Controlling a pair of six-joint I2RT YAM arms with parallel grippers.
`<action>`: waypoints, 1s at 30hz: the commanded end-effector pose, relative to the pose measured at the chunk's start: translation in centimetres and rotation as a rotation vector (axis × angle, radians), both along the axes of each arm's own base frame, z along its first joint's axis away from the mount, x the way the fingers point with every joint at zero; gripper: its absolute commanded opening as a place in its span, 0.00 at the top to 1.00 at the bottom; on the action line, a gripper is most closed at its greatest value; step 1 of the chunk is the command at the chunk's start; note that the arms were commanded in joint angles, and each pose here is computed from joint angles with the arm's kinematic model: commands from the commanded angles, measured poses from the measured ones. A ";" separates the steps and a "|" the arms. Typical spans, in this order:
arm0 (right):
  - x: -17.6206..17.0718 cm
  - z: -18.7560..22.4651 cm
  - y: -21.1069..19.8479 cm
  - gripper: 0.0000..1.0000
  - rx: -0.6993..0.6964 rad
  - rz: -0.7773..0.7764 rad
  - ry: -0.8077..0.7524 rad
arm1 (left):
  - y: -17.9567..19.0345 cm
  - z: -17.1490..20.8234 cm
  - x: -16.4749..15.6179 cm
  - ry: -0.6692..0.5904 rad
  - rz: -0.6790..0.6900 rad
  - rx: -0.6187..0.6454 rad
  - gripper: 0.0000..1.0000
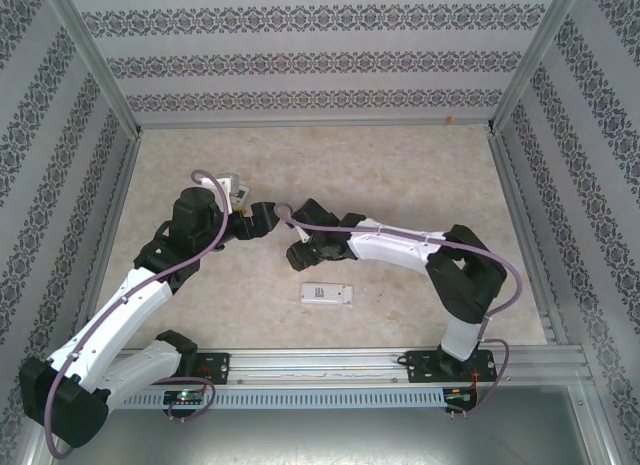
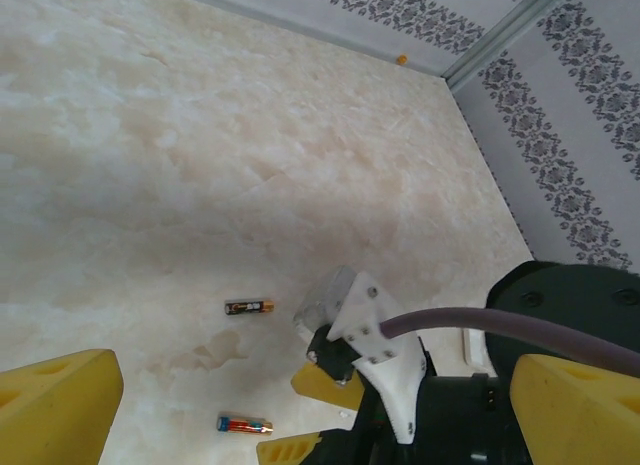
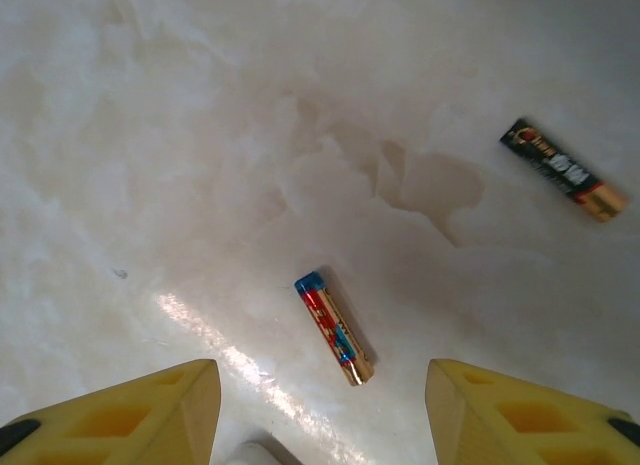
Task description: Load the batteries into the remote control
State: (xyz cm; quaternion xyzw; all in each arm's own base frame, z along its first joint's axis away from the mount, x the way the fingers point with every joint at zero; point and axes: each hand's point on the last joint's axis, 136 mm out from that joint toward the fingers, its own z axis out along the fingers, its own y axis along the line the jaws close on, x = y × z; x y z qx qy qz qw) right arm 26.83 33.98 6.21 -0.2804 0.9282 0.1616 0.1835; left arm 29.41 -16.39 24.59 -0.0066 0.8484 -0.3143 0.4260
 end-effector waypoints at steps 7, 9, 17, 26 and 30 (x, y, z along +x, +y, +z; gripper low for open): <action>-0.1 -4.3 2.0 0.50 -0.123 0.093 0.045 | -0.1 -0.4 -0.3 0.013 -0.021 0.002 0.00; -0.3 -4.9 1.8 0.55 -0.166 0.098 0.043 | -0.1 -0.4 -0.3 0.016 -0.020 -0.003 0.00; -1.7 -5.8 0.0 0.44 -0.298 0.136 0.017 | -0.3 -0.5 -0.3 0.020 -0.023 -0.019 0.00; -2.6 -7.2 -0.8 0.63 -0.318 0.132 0.055 | -0.2 -0.3 -0.4 0.014 -0.021 -0.020 0.00; -2.4 -7.1 -0.4 0.76 -0.313 0.119 0.050 | 0.4 -0.7 -0.4 0.034 0.017 -0.007 0.00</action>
